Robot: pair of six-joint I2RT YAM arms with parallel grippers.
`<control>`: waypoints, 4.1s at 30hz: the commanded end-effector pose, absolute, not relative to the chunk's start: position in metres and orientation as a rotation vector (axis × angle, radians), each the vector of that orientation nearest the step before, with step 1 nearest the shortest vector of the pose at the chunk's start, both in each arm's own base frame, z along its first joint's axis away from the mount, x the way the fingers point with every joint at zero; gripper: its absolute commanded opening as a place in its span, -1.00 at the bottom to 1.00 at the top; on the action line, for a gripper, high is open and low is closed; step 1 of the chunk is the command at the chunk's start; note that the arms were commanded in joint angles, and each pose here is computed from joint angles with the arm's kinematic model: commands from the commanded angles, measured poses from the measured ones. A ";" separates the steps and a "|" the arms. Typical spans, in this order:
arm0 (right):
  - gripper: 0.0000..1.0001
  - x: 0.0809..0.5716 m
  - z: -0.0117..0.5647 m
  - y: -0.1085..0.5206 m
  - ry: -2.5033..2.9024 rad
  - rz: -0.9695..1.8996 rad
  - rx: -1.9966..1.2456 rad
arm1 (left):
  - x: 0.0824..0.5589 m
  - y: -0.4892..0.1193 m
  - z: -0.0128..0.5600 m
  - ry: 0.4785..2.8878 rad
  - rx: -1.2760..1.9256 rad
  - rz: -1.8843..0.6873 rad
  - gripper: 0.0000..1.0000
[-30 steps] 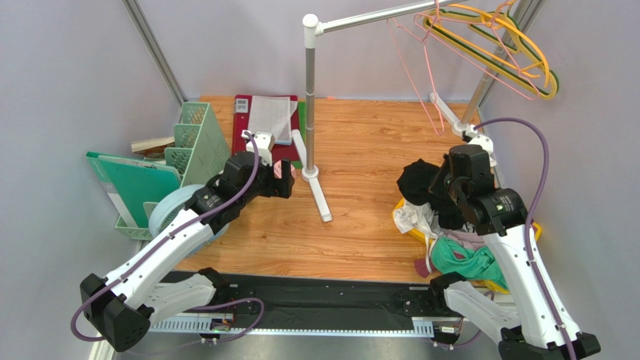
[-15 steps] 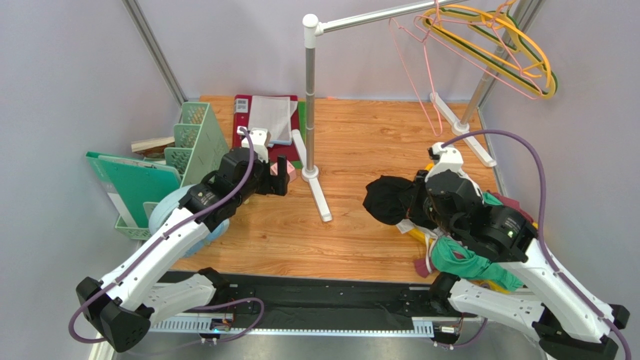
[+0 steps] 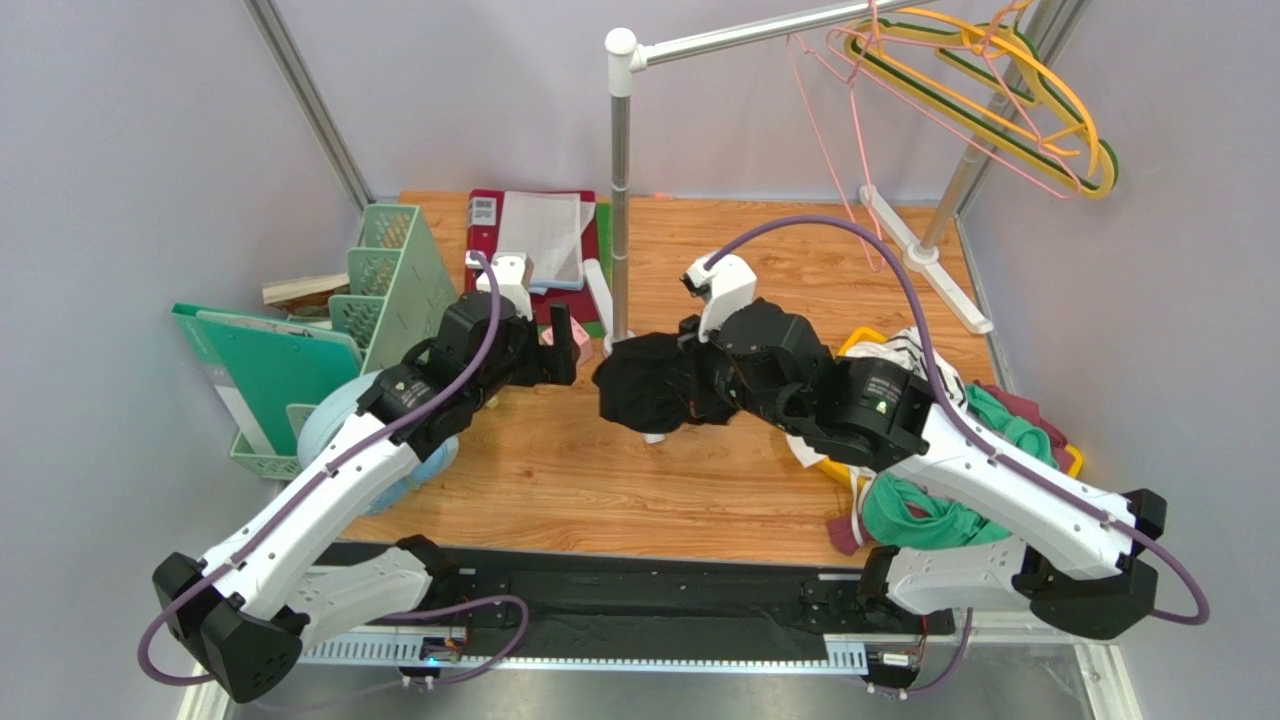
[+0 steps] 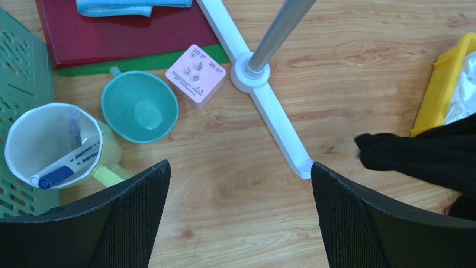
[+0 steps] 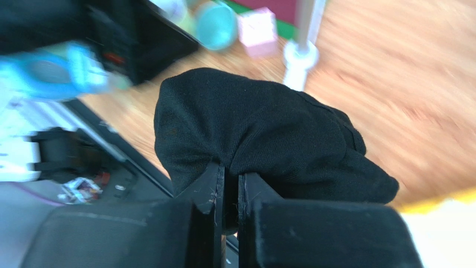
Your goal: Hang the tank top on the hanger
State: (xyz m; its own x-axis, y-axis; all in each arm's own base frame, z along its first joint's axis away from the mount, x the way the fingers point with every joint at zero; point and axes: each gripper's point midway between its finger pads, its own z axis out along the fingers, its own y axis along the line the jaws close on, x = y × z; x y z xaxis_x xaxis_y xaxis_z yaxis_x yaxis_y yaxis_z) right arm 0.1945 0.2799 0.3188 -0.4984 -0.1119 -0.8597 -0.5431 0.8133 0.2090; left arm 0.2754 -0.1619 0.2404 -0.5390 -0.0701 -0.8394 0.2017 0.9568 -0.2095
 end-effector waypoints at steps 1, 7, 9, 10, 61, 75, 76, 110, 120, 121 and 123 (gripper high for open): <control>-1.00 0.193 0.394 0.323 1.818 0.808 -0.517 | 0.274 -0.161 0.244 2.088 0.043 -0.386 0.98; -1.00 0.190 0.357 0.342 1.879 0.794 -0.653 | 0.273 -0.164 0.243 2.094 0.040 -0.406 0.98; -1.00 0.191 0.335 0.341 1.924 0.757 -0.682 | 0.272 -0.164 0.241 2.092 0.034 -0.413 0.98; -1.00 0.193 0.312 0.338 1.968 0.722 -0.697 | 0.272 -0.164 0.238 2.098 0.036 -0.411 0.98; 0.58 0.216 0.251 0.201 2.233 0.351 -0.347 | 0.258 -0.174 0.215 2.179 0.214 -0.376 0.88; 0.57 0.267 0.408 0.127 1.984 0.197 -0.182 | 0.256 -0.190 0.215 2.171 0.201 -0.469 0.87; 0.57 0.273 0.419 0.121 1.959 0.172 -0.183 | 0.255 -0.189 0.216 2.170 0.201 -0.470 0.87; 0.14 0.441 0.434 0.064 1.891 0.046 -0.111 | 0.243 -0.171 0.219 2.158 0.101 -0.459 0.87; -0.81 0.434 0.434 0.065 1.890 0.058 -0.124 | 0.243 -0.173 0.212 2.178 0.097 -0.462 0.87; -0.86 0.433 0.436 0.066 1.884 0.063 -0.124 | 0.244 -0.173 0.213 2.175 0.098 -0.462 0.87; -1.00 0.432 0.440 0.066 1.873 0.067 -0.121 | 0.245 -0.173 0.214 2.172 0.100 -0.457 0.87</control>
State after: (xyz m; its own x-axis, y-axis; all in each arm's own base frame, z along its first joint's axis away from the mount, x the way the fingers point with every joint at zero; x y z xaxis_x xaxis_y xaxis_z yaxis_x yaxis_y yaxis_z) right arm 0.4403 0.0684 0.4099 -0.3832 -0.0626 -0.9215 -0.1148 0.9932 -0.0197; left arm 0.2440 -0.1718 0.2103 -0.6091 -0.0796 -0.7891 0.2368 0.9313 -0.2767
